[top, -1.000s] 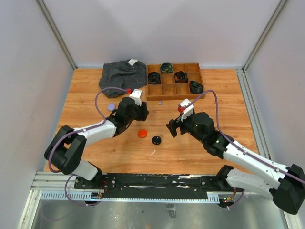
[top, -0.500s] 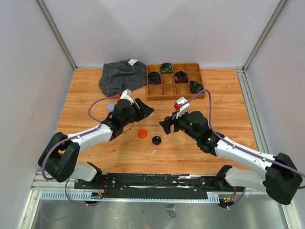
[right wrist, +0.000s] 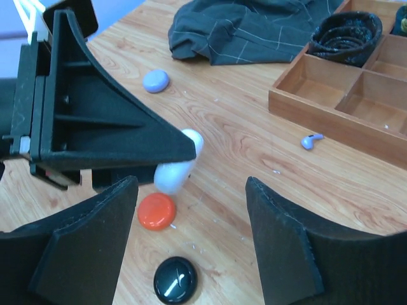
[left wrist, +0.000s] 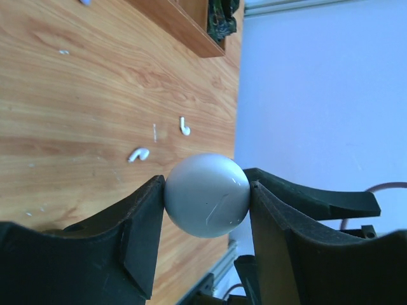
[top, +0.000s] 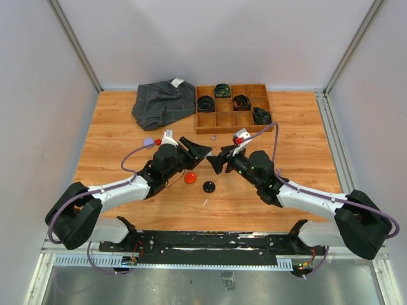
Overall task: Insert the wireless bluetooth earbuds into the charging case
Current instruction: Pick up the charging case at the center of the board.
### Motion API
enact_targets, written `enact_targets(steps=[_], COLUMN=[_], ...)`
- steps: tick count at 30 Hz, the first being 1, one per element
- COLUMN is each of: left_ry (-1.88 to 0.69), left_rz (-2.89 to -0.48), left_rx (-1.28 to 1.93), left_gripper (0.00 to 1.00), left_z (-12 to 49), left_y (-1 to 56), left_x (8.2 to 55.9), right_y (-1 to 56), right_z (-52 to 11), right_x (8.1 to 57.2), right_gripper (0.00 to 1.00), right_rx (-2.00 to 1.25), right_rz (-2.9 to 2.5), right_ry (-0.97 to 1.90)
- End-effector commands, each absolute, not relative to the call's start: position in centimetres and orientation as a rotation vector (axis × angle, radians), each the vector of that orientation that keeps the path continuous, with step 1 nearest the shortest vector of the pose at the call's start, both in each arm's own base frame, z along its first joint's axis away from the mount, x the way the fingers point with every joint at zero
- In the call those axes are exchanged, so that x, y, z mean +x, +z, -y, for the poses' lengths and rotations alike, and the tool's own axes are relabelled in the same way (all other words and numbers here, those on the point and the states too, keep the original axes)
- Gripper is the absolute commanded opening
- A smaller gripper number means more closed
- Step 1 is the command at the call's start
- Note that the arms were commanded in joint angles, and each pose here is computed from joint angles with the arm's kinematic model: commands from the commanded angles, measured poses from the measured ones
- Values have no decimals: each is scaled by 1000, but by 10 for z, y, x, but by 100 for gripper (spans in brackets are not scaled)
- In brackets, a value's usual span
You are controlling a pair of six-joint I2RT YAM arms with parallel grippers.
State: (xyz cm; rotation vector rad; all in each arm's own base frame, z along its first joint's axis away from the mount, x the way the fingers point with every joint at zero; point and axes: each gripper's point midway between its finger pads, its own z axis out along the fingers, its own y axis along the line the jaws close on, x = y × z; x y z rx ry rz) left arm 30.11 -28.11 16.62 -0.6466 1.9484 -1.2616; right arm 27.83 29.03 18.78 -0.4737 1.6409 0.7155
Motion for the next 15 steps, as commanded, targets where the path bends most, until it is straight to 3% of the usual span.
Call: enact_targets(steps=[1, 15], left_ry=[-1385, -1488], left_rz=[-1797, -1704], left_rx=[-761, -869], left_gripper=[27, 28], left_z=[283, 287], left_y=[195, 209], left_x=[301, 289], right_y=[206, 202], right_z=[-292, -295], right_x=[284, 280], right_gripper=[68, 61], right_rx=[-415, -421], right_rz=[-1550, -1489], right_ry=[773, 793])
